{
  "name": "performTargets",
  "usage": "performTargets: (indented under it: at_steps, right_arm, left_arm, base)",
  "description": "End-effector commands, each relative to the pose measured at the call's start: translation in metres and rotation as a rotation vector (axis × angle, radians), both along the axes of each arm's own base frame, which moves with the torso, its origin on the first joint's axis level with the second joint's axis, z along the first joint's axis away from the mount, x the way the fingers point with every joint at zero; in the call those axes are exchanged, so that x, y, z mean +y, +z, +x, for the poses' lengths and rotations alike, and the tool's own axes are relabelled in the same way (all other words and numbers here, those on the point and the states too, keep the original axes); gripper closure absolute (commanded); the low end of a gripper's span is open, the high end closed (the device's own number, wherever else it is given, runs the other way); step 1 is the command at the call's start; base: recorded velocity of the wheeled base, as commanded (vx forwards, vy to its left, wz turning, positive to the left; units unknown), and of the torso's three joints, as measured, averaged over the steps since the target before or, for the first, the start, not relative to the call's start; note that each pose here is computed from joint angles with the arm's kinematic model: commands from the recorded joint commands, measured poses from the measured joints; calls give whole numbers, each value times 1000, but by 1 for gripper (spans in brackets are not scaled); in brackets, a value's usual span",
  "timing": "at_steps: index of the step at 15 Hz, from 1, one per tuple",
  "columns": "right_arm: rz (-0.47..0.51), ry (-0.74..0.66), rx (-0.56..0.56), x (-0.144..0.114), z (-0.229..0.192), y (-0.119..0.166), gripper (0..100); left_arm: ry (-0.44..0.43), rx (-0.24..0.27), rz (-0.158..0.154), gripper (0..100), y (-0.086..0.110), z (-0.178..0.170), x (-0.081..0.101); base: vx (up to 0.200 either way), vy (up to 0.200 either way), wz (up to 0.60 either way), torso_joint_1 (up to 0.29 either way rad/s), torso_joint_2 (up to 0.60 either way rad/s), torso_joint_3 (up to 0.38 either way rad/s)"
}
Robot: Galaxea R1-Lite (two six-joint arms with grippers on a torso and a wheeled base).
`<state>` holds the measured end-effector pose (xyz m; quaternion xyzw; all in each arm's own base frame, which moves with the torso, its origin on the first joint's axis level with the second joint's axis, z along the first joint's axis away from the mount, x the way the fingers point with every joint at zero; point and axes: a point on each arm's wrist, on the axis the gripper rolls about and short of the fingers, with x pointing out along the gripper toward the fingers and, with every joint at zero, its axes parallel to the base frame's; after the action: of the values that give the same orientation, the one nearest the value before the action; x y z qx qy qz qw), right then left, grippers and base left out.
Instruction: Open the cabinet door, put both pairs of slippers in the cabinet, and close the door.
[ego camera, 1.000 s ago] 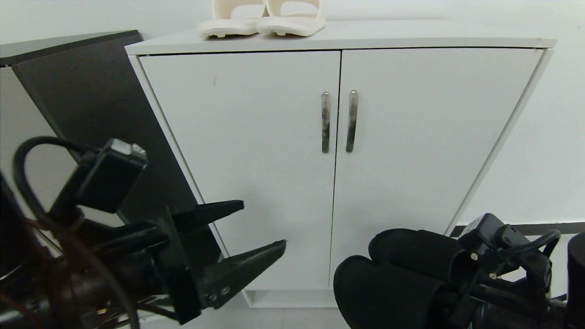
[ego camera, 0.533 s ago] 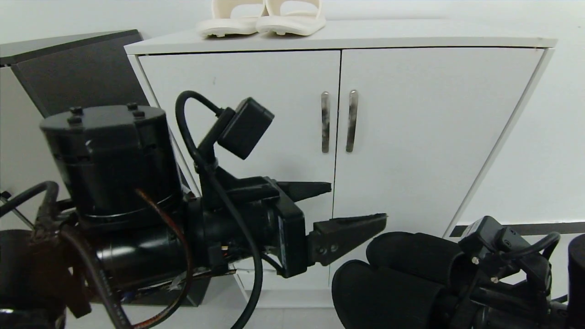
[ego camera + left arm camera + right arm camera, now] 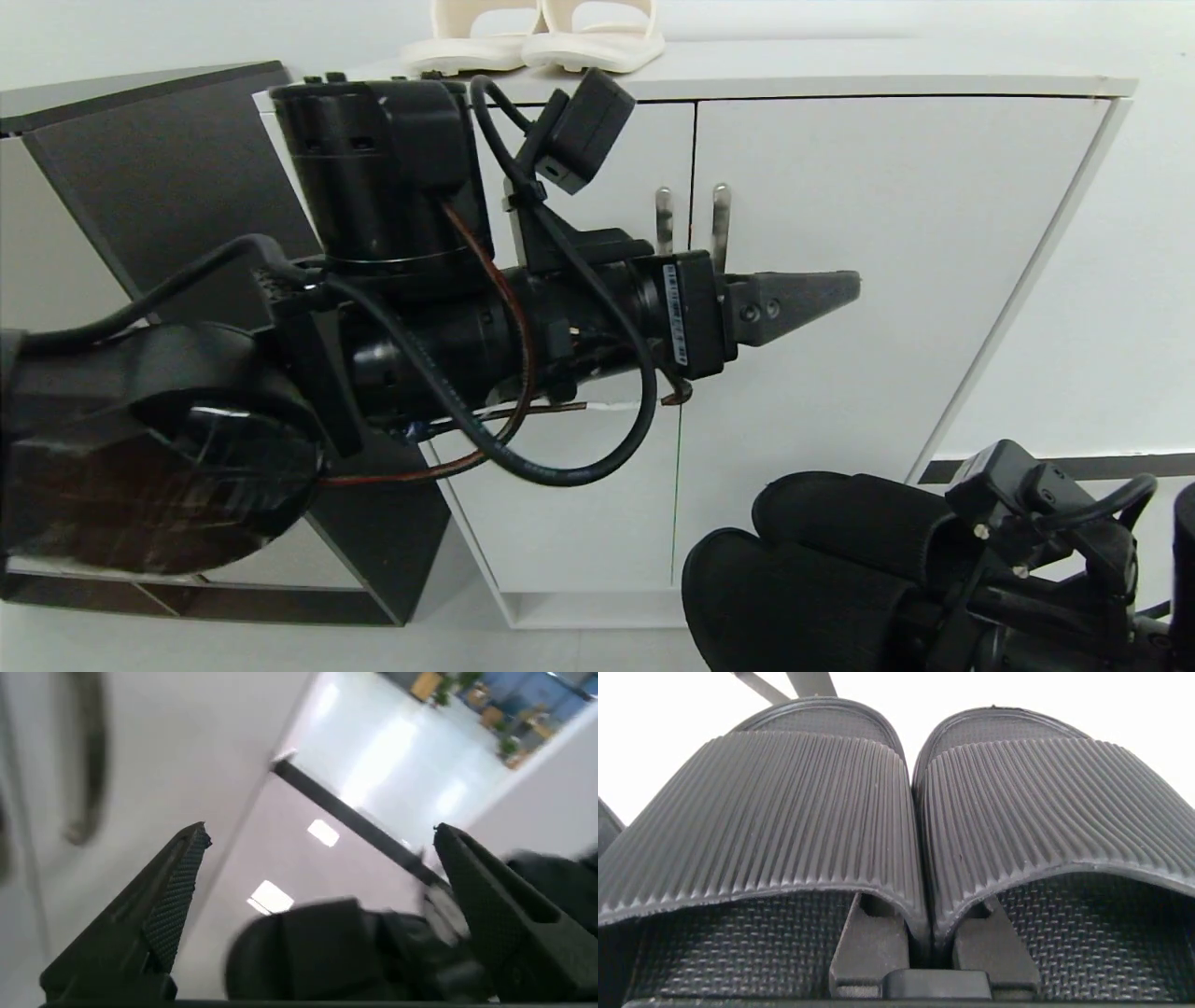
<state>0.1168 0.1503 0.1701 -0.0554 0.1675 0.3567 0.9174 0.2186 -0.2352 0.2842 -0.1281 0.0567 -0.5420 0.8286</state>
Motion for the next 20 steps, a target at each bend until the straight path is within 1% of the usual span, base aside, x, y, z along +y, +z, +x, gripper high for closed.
performTargets:
  at_steps: [1,2,3,6,7,9,11,13,14,15,16,20]
  right_arm:
    - [1,1,0,0,0,0,100]
    - [-1,2,3,0,0,0,100]
    - [-1,1,2,0,0,0,100]
    - [-2,1,3,0,0,-1,100]
    - [-2,1,3,0,0,-1,100]
    - [0,0,1,0,0,0,100]
    - [-2,-2,1,0,0,-1,100]
    - [-1,-5,-1,0,0,0,100]
    - [-1,-5,-1,0,0,0,100]
    - [-1,-5,-1,0,0,0,100]
    - [-1,-5,-1,0,0,0,100]
    - [2,-5,-3,-1,0,1,100]
  left_arm:
    - [36,-4,21,0,-9,18,-12]
    - [51,-29,35,0,-9,22,-11]
    - [56,-42,42,0,-9,23,-11]
    - [100,-61,31,0,-3,25,-9]
    - [106,-66,34,0,-3,26,-8]
    - [153,-84,37,0,-1,29,-4]
    - [188,-86,34,0,0,35,-4]
    - [219,-84,35,0,-1,44,-7]
    - [224,-83,36,0,-1,46,-8]
    - [223,-69,52,0,-2,48,-10]
    - [222,-64,57,0,-2,51,-12]
    - [219,-58,63,0,-7,60,-22]
  base:
    - [0,0,0,0,0,0]
    - [0,0,0,0,0,0]
    - [0,0,0,0,0,0]
    - [0,0,0,0,0,0]
    - [0,0,0,0,0,0]
    - [0,0,0,0,0,0]
    - [0,0,0,0,0,0]
    - [0,0,0,0,0,0]
    - [0,0,0,0,0,0]
    - [0,0,0,0,0,0]
    - [0,0,0,0,0,0]
    - [0,0,0,0,0,0]
